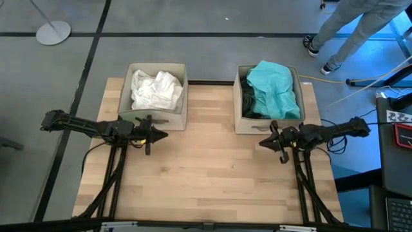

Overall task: Sort clothes
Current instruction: Return to Home Position

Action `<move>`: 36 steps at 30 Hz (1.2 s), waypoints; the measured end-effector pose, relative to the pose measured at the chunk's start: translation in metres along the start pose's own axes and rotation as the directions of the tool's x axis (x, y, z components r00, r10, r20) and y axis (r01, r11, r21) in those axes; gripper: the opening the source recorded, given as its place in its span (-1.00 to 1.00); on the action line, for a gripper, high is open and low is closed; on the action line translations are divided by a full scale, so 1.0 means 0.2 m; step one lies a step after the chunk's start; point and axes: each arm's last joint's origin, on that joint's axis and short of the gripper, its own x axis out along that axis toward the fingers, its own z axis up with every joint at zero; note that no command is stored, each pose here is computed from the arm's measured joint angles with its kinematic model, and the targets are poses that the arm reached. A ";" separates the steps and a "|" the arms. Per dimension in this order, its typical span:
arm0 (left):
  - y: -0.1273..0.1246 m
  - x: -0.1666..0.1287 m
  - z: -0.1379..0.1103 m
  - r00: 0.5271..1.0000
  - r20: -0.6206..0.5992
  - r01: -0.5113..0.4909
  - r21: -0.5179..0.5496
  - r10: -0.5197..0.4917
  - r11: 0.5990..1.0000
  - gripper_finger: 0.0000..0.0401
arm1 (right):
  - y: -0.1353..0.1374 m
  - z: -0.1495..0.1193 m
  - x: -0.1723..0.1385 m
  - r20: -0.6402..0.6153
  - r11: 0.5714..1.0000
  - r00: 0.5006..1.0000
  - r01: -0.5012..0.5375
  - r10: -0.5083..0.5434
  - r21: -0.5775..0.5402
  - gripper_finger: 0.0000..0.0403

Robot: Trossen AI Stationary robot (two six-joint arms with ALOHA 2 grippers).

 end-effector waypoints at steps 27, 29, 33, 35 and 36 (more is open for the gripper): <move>0.05 -0.11 0.11 0.961 0.274 -0.061 0.094 0.033 0.994 -0.98 | 0.00 0.00 -0.02 0.013 0.996 1.000 0.021 -0.022 0.086 -0.86; 0.05 -0.11 0.11 0.961 0.275 -0.066 0.101 0.036 0.993 -0.99 | 0.00 0.00 -0.02 0.013 0.996 1.000 0.021 -0.022 0.086 -0.86; 0.05 -0.11 0.11 0.962 0.272 -0.078 0.148 0.035 0.986 -0.99 | 0.00 0.00 -0.02 0.012 0.996 1.000 0.021 -0.022 0.087 -0.86; 0.05 -0.11 0.11 0.962 0.272 -0.073 0.135 0.034 0.988 -0.98 | 0.00 0.00 -0.02 0.013 0.996 1.000 0.021 -0.022 0.087 -0.86; 0.05 -0.11 0.11 0.962 0.272 -0.069 0.124 0.033 0.990 -0.97 | 0.00 0.00 -0.02 0.012 0.996 1.000 0.021 -0.022 0.087 -0.86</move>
